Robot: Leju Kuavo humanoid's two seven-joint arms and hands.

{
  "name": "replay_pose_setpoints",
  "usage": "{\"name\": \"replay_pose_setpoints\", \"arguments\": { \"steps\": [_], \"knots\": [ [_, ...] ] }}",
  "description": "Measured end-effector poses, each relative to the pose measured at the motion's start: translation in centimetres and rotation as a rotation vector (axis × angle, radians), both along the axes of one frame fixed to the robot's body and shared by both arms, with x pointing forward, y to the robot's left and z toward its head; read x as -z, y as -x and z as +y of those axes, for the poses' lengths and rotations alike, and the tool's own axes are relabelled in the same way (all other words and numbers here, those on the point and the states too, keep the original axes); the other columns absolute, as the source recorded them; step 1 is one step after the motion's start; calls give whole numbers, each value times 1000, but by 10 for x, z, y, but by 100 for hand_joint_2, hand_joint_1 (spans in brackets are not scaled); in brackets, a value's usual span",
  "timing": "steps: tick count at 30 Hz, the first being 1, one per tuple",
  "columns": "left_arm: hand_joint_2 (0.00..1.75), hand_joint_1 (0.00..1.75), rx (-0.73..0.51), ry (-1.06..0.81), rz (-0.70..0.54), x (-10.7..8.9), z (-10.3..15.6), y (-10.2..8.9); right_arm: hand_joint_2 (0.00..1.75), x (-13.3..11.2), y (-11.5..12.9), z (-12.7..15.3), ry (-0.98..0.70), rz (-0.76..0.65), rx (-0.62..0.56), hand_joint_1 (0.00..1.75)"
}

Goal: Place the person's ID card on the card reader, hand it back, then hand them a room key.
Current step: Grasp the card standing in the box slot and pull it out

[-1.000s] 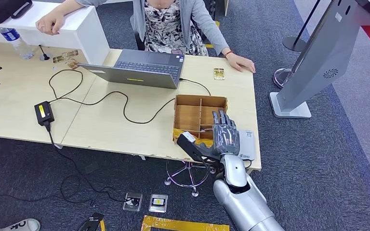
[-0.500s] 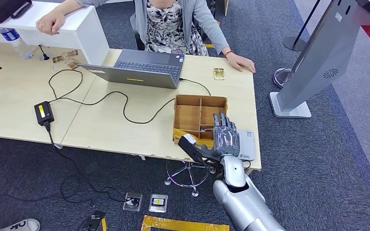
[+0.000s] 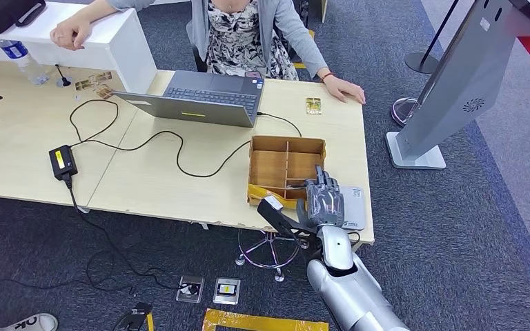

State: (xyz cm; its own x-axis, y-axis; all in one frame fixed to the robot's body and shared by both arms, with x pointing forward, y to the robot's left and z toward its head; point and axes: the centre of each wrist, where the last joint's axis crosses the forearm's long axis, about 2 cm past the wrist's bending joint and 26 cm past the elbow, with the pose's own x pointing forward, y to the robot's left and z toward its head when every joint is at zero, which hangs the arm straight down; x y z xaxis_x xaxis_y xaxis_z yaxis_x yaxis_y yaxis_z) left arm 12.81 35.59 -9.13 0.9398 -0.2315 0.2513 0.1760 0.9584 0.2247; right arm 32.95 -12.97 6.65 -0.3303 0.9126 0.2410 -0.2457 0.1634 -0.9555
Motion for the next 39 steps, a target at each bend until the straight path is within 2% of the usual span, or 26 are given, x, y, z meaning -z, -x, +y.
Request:
{"name": "replay_pose_setpoints", "arguments": {
  "steps": [5,6,9,10,13,14,17,18,39],
  "knots": [
    [0,0,5,1,2,0,0,-1,175,1,0,-2,3,2,2,0],
    [0,0,5,1,2,0,0,-1,131,2,0,-2,3,3,3,0],
    [0,0,5,1,2,0,0,-1,131,3,0,-3,5,8,7,0],
    [0,0,5,2,2,0,0,-1,175,3,0,-3,6,9,8,0],
    [0,0,5,1,2,0,0,-1,175,4,0,-4,8,9,11,0],
    [0,0,5,1,2,0,0,-1,175,5,1,-4,8,8,12,8],
    [0,0,7,0,2,0,0,-1,175,6,1,-5,5,7,8,137],
    [0,0,7,0,2,0,0,-1,175,6,1,-6,2,9,6,173],
    [0,0,15,-3,3,0,0,-1,175,9,0,-10,1,7,7,175]
  ]
}}
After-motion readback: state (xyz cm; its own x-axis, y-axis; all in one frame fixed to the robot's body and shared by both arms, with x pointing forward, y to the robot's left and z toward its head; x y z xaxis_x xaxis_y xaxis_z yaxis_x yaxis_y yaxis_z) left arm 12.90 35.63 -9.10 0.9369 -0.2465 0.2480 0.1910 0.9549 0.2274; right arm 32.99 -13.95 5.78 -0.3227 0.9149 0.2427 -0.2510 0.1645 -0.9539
